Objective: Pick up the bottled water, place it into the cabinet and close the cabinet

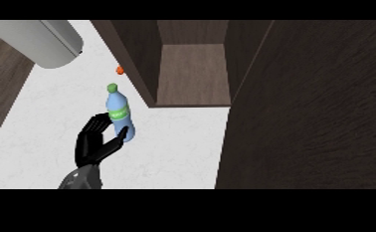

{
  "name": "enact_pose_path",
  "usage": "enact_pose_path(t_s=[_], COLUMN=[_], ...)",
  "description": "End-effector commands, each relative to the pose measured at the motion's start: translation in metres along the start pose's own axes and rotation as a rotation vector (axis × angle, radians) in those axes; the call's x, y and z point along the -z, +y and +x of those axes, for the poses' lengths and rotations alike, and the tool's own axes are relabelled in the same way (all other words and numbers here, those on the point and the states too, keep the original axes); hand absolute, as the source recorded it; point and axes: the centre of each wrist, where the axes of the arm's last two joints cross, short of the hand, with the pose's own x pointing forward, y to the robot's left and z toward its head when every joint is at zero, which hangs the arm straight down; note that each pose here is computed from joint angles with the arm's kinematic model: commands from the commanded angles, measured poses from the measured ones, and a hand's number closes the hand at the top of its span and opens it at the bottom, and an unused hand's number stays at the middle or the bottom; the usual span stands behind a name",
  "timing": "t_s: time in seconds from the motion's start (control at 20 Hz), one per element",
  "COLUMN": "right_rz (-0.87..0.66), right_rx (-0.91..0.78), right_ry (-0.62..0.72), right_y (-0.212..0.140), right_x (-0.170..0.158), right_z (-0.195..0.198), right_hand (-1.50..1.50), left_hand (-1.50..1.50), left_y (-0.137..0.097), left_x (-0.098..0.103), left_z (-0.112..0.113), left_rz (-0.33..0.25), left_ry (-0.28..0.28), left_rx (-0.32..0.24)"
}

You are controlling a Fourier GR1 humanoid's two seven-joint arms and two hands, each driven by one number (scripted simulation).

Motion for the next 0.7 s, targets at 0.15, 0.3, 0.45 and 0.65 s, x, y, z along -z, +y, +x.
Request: enact_pose_path(t_s=[0.15, 0.3, 0.45, 0.65], right_rz=[-0.020, -0.014, -0.012, -0.046], right_rx=[-0.041, -0.058, -0.052, -0.008], right_ry=[-0.048, -0.037, -0.028, -0.035], right_y=[-0.004, 0.002, -0.010, 0.002], right_x=[-0.015, -0.009, -0.020, -0.005], right_z=[0.033, 0.007, 0.024, 0.020], right_hand=[-1.50, -1.50, -1.50, -1.50], left_hand=[1.50, 1.50, 1.50, 1.50], left_y=[-0.023, -0.047, -0.061, -0.077], left_x=[0.025, 0.028, 0.007, 0.015], left_z=[0.013, 0.008, 0.001, 0.009], left_rz=[-0.128, -0.255, -0.310, -0.304], left_ry=[-0.131, -0.134, -0.172, -0.262], left_rx=[0.227, 0.216, 0.232, 0.185])
